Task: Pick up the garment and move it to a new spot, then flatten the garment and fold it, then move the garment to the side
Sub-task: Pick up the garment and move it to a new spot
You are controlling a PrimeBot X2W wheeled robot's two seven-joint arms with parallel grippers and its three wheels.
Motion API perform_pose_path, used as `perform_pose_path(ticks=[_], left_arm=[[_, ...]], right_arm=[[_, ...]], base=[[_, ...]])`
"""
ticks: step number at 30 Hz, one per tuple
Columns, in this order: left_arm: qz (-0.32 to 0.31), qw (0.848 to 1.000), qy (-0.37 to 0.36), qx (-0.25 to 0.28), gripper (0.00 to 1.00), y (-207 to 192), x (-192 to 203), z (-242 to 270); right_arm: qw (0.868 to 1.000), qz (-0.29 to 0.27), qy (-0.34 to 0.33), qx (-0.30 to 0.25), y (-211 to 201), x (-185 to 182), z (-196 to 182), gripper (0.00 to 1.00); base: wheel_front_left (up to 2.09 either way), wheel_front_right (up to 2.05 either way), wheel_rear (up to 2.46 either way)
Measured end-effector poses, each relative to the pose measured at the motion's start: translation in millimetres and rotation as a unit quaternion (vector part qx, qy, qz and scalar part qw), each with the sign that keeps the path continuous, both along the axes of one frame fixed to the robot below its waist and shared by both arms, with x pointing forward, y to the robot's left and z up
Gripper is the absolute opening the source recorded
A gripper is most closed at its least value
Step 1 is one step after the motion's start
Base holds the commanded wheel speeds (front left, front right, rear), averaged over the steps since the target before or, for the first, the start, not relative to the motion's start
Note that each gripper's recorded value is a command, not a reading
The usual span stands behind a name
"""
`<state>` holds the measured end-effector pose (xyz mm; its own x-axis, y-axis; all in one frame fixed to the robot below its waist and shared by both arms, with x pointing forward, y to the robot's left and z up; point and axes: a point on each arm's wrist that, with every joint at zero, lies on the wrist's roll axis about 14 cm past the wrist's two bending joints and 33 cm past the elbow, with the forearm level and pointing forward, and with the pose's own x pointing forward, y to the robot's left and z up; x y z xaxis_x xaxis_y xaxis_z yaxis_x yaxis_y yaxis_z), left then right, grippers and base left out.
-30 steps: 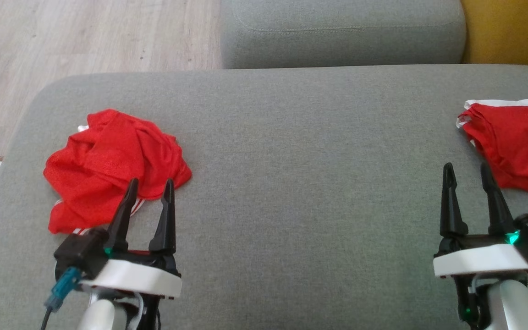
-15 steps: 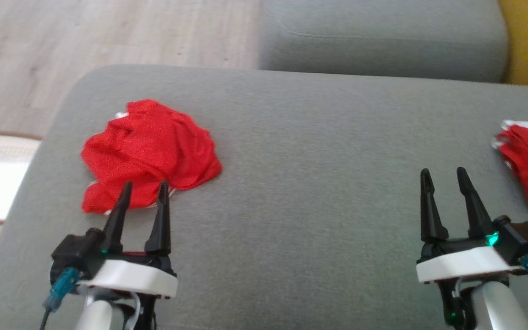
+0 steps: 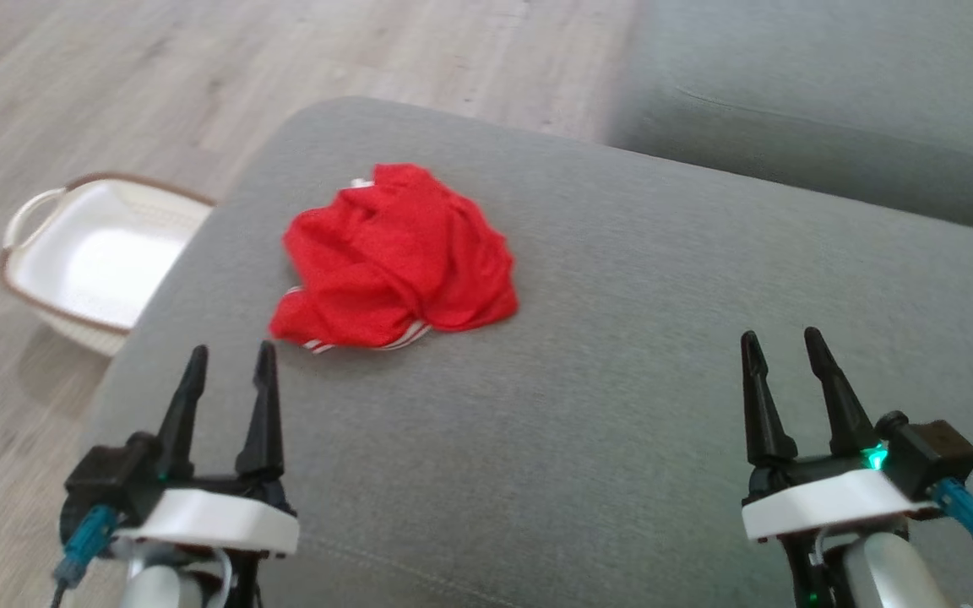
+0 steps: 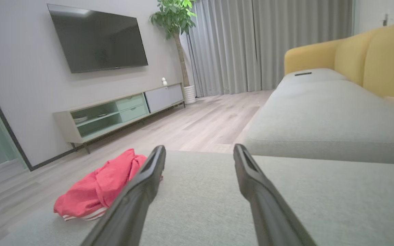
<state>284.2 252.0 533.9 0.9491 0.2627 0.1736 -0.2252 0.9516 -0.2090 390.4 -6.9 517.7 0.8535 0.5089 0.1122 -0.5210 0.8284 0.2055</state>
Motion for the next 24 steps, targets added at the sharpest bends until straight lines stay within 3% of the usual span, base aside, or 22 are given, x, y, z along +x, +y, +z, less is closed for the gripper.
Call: perform_pose_path(ticks=[8,13,19,24], left_arm=[[0.047,0.999,0.008,-0.004,1.0,24.6,-26.2,-6.6],[0.05,0.999,0.02,0.001,1.0,27.6,-22.7,-11.2],[0.013,0.998,0.06,0.019,1.0,18.9,3.4,-29.4],[-0.049,0.99,0.115,0.071,1.0,13.3,44.8,-48.3]], right_arm=[[0.999,0.04,0.003,0.004,28.2,-1.6,-0.2,1.0],[0.999,0.035,0.015,0.004,25.1,1.6,-8.6,1.0],[0.999,0.014,0.029,-0.01,10.7,12.1,-25.1,1.0],[0.999,-0.017,0.037,-0.023,-8.4,28.4,-39.6,1.0]], base=[[0.0,0.0,0.0],[0.0,0.0,0.0],[0.0,0.0,0.0],[0.0,0.0,0.0]])
